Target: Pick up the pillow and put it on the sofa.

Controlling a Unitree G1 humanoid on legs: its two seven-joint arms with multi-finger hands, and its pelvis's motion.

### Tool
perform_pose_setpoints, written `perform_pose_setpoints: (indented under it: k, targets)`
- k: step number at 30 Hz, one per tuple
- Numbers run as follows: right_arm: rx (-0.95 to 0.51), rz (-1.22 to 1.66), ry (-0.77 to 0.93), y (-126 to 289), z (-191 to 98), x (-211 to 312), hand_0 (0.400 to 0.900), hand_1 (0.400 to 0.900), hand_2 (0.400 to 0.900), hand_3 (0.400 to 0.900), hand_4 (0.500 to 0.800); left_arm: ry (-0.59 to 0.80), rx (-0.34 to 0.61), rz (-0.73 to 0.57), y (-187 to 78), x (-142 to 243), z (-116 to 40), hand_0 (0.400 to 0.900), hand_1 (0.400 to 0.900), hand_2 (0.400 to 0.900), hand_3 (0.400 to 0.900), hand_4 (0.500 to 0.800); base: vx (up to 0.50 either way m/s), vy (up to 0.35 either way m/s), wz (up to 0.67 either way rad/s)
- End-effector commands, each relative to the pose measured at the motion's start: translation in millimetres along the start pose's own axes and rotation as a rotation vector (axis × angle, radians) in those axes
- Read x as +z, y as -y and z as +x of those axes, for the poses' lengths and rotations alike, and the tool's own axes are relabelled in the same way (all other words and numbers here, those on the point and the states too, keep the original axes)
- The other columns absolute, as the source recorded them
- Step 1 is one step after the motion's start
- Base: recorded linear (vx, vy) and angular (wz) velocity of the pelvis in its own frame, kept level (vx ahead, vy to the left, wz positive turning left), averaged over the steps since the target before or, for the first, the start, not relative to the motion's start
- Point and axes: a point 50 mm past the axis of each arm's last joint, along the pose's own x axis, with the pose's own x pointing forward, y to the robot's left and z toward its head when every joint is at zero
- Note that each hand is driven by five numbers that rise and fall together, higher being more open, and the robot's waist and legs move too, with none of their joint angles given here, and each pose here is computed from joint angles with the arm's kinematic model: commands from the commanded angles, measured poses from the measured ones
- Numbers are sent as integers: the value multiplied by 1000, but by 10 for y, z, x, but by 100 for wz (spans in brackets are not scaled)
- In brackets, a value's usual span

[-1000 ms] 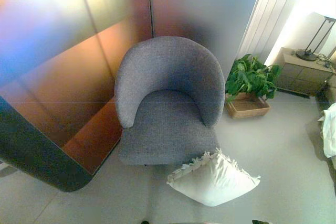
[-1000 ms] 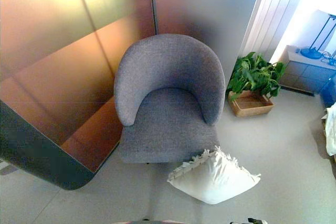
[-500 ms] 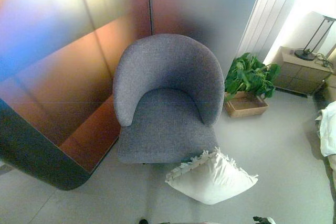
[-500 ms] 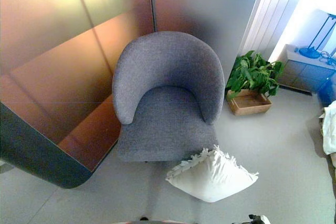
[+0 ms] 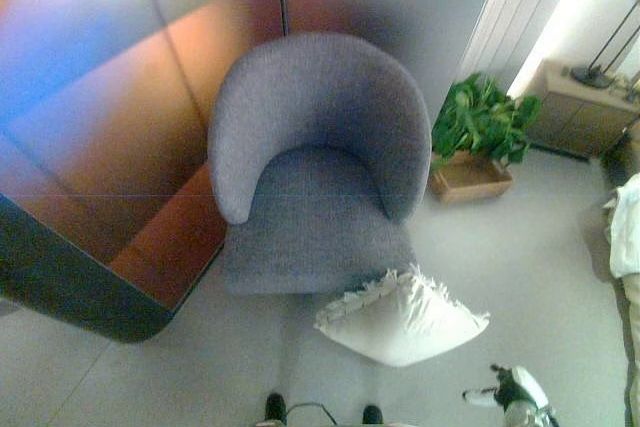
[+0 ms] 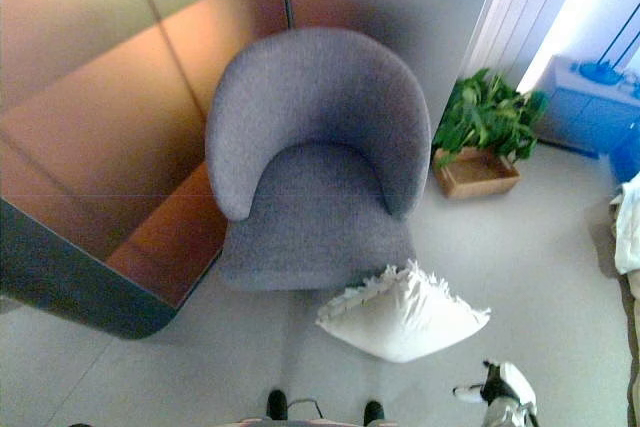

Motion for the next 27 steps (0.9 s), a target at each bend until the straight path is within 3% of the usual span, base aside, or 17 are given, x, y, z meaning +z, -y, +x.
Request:
perform_pose_setpoints:
  k: [1, 14, 27]
  targets:
    - [-259, 37, 210, 778, 177, 617, 900, 900, 900, 900, 800, 36, 3, -2, -70, 240, -40, 900, 900, 900, 900, 800, -153, -42, 3]
    - [-495, 133, 438, 1913, 57, 1469, 900, 900, 900, 900, 800, 266, 34, -85, -124, 920, -173, 900, 900, 900, 900, 800, -117, -19, 3]
    - [-657, 270, 643, 2735, -415, 2178, 900, 900, 900, 900, 800, 364, 7, -122, 51, 1192, -189, 900, 900, 900, 900, 800, -66, 66, 3]
